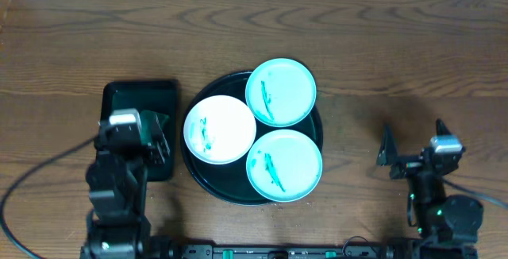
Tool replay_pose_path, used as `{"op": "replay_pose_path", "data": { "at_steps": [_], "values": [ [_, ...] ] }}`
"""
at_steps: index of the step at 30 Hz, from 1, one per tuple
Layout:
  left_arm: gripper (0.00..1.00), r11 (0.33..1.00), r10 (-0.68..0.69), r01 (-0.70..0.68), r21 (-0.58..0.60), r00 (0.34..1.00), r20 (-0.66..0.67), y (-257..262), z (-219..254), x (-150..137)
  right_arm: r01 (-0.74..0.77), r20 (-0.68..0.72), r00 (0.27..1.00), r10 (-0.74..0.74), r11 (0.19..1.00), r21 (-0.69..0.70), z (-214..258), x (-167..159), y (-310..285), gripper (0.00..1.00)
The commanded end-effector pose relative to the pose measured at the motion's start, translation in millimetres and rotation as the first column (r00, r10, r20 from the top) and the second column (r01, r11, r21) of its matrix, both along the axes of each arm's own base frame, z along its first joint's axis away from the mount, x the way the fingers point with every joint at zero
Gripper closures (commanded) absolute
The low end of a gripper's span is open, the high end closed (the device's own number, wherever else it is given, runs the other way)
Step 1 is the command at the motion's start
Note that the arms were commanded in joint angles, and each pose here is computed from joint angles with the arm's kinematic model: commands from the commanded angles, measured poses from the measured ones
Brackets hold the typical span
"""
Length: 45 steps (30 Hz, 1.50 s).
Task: Clean dirty plates on tray and stack at the side
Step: 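Move the right gripper to the top plate rim and grasp it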
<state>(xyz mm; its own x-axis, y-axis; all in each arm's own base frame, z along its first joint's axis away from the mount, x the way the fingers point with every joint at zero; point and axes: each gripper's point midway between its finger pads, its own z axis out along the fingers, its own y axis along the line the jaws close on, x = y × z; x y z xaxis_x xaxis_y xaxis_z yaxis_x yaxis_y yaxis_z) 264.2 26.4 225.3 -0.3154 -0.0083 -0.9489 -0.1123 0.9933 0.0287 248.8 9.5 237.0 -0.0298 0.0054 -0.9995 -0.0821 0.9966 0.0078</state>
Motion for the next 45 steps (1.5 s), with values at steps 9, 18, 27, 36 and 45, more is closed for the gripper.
{"op": "replay_pose_path", "data": {
  "at_steps": [9,18,27,36,45],
  "values": [
    [0.26,1.0,0.003,-0.007,-0.016,0.967,-0.255,2,44,26,-0.149,-0.327,0.934,0.141,0.989,0.001,33,55,20,0.01],
    [0.26,0.999,-0.004,-0.014,-0.031,0.852,-0.524,2,45,31,-0.191,-0.607,0.763,0.221,0.975,0.116,27,103,29,0.01],
    [0.26,0.995,-0.071,0.003,-0.096,0.695,-0.716,-8,11,32,-0.16,-0.728,0.646,0.232,0.973,0.169,-5,128,28,0.01],
    [0.26,0.988,-0.129,0.017,-0.154,0.641,-0.757,-18,-8,39,-0.137,-0.704,0.616,0.354,0.928,0.346,-6,134,50,0.01],
    [0.26,0.976,-0.192,0.055,-0.213,0.684,-0.704,-29,-1,53,-0.15,-0.761,0.474,0.444,0.892,0.427,-46,136,121,0.22]
  ]
}}
